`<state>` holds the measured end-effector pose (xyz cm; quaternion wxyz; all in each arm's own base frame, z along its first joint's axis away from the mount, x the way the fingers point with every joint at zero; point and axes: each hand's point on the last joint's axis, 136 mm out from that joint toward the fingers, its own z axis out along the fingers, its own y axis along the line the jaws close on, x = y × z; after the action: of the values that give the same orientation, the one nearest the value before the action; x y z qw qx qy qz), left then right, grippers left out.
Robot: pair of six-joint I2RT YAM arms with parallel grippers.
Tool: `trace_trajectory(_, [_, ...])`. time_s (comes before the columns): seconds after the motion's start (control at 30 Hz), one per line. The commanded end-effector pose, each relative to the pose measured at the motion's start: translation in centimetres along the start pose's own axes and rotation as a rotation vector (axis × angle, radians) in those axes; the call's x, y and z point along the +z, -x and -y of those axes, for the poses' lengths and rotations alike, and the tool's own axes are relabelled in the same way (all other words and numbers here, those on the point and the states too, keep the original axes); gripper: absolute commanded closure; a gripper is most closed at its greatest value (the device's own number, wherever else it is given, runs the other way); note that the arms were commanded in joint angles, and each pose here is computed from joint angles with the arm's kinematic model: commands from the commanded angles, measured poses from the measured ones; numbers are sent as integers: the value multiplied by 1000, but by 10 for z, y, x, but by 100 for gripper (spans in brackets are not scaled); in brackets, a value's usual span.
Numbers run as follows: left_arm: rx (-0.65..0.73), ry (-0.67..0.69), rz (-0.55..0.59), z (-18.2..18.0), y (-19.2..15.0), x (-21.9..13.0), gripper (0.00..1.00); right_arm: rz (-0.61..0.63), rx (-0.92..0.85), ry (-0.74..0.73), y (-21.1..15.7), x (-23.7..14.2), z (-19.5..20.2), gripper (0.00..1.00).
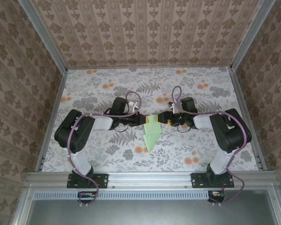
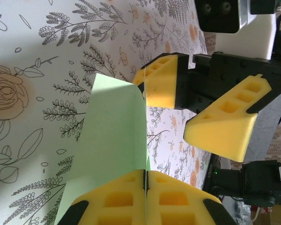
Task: Fold a paper plane with a square sheet of paper (fold left side to right side)
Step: Fold the wing for the fifth time at the center of the table.
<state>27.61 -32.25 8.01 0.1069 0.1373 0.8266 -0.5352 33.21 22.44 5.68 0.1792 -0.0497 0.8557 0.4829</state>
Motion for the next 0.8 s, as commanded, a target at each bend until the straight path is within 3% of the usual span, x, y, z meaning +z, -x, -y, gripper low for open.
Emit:
trace_trajectory(0.0, [53,-41,9,12,5,-5,100,-15,-41,97,2,6,-15,26])
trace_trajectory(0.17, [50,-41,8,11,5,-4,100,-49,-44,161,-4,12,-25,37])
trace_trajectory(0.5, [37,-21,5,4,4,-4,100,-41,-80,148,-2,3,-32,62])
trace_trajectory(0.63, [31,-14,4,1,3,-4,100,-45,-102,114,-4,-2,-32,63])
trace_trajectory(0.77, [27,-10,0,-3,2,-3,100,-47,-105,118,-4,-6,-37,73])
